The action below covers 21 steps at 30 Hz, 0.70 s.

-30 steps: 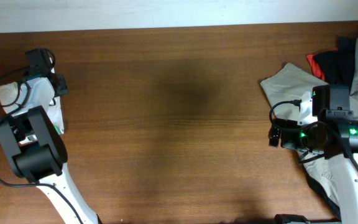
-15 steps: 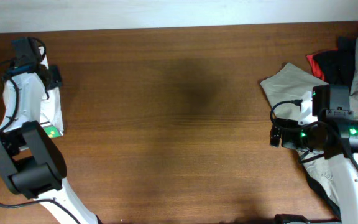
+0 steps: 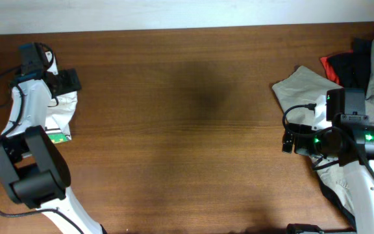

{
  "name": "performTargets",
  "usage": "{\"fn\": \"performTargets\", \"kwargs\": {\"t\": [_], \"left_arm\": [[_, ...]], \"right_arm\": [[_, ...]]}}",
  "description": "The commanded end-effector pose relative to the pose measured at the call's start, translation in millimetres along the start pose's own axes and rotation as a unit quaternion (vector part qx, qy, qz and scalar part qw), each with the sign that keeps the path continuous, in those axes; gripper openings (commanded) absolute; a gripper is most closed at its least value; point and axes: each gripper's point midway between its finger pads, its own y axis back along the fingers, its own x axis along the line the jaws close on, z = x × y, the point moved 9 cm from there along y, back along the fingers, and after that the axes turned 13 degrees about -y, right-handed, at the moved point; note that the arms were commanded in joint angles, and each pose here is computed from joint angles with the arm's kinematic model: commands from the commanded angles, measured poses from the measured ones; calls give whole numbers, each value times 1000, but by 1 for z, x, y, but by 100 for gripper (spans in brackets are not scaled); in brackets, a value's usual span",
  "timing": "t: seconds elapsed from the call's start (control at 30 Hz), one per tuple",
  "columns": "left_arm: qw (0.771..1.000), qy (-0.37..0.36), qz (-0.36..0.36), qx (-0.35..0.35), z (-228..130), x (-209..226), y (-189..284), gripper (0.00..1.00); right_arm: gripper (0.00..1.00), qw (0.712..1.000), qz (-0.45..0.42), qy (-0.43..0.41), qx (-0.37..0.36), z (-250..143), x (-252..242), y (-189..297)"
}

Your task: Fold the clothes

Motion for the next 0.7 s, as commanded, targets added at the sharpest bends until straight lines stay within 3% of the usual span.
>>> {"fn": "performTargets", "kwargs": {"t": [0.0, 0.17, 0.2, 0.23, 0.3, 0.33, 0.37, 0.57, 0.63, 0.67], "left_arm": [[996, -3, 86, -6, 10, 21, 45, 99], [986, 122, 106, 43, -26, 62, 21, 98], [982, 151, 105, 47, -33, 75, 20, 89], [980, 169, 93, 47, -39, 87, 19, 56], [977, 185, 86, 55, -48, 100, 13, 19], [976, 191, 86, 64, -54, 105, 7, 7], [974, 194, 86, 75, -60, 107, 1, 1], [969, 195, 75, 129, -85, 103, -43, 1], [964, 192, 108, 150, -97, 108, -61, 11], [961, 191, 124, 156, -100, 111, -65, 25]], "right_arm": [[99, 1000, -2, 1, -4, 1, -1, 0], [99, 1000, -3, 0, -2, 0, -1, 0], [98, 1000, -3, 0, -2, 0, -1, 0], [99, 1000, -2, 0, -3, 0, -1, 0], [99, 1000, -2, 0, -3, 0, -1, 0], [99, 1000, -2, 0, -3, 0, -1, 0], [99, 1000, -2, 0, -3, 0, -1, 0], [99, 1000, -2, 0, -3, 0, -1, 0], [99, 1000, -3, 0, -1, 0, -1, 0], [99, 1000, -4, 0, 1, -1, -1, 0]]}}
